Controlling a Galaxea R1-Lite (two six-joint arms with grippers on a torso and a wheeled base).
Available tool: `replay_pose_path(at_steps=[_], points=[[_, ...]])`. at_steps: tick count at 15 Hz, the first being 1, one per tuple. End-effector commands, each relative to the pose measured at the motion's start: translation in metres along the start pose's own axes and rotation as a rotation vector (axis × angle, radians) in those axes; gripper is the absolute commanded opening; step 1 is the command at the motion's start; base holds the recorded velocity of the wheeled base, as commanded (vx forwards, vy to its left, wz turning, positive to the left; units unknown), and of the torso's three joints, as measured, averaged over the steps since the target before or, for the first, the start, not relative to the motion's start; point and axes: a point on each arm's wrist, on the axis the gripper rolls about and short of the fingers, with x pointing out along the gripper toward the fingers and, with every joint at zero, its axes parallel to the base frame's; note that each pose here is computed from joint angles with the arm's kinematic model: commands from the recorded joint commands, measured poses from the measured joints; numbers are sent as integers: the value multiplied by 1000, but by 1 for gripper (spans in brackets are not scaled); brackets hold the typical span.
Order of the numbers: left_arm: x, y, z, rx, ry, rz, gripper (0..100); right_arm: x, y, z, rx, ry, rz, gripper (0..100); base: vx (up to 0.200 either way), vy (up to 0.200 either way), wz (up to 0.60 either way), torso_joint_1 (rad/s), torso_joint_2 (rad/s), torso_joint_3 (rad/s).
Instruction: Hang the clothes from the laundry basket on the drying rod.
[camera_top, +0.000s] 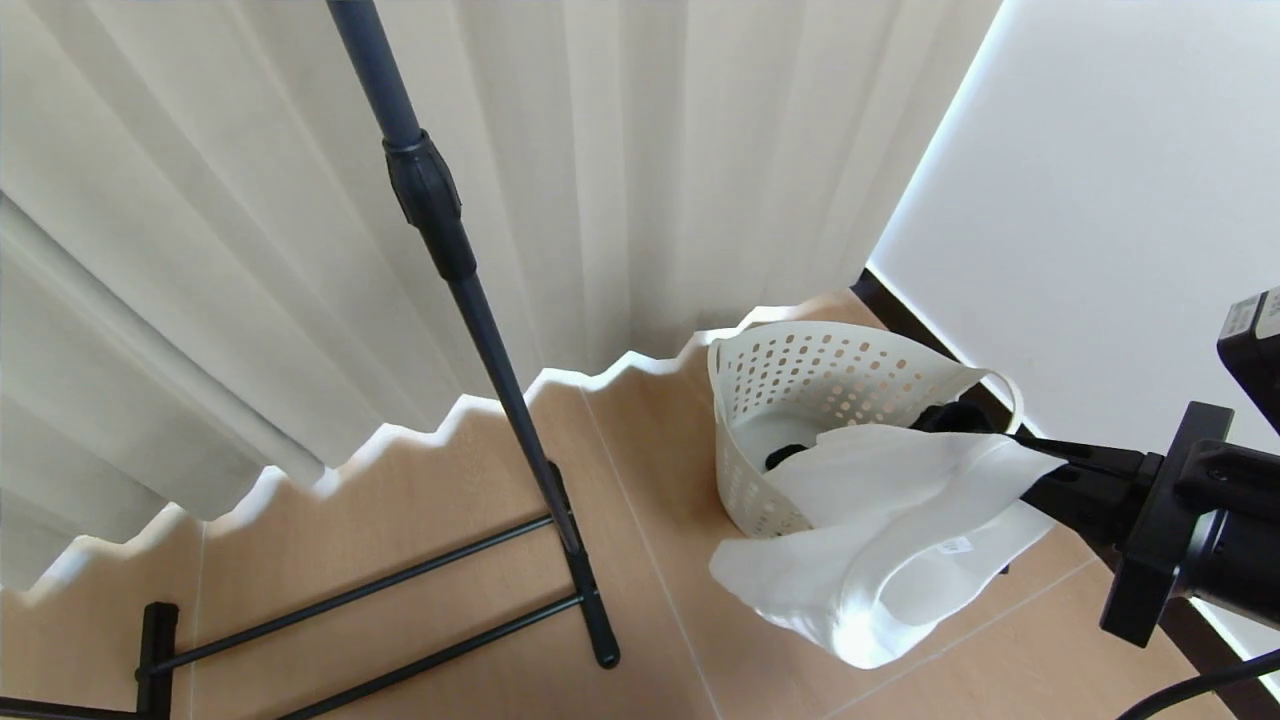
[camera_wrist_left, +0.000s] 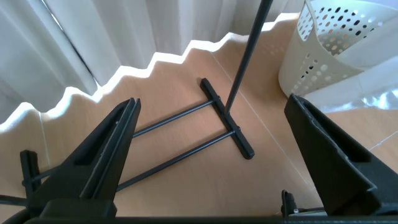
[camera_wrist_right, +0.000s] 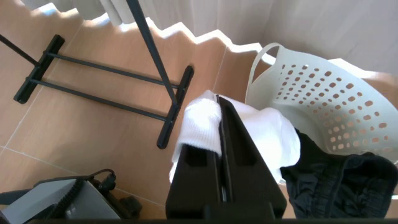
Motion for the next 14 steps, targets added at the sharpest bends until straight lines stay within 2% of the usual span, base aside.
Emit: replay_pose_path(at_steps=[1,6,9,14], points=[[0,0,0,0,1,0,100,1,0,-1,0,5,-2,0,0,0,0,2,7,207],[0,0,0,-2,1,2,100,1,0,-1,5,4,3,0,0,0,0,1,2,200],[0,0,0,-2,1,2,100,1,-4,1,40,-3,-16,0,0,0,0,7,-25,172],[0,0,0,-2,1,3,100,1,-4,0,39,3,-17,0,0,0,0,39,-356,-108]])
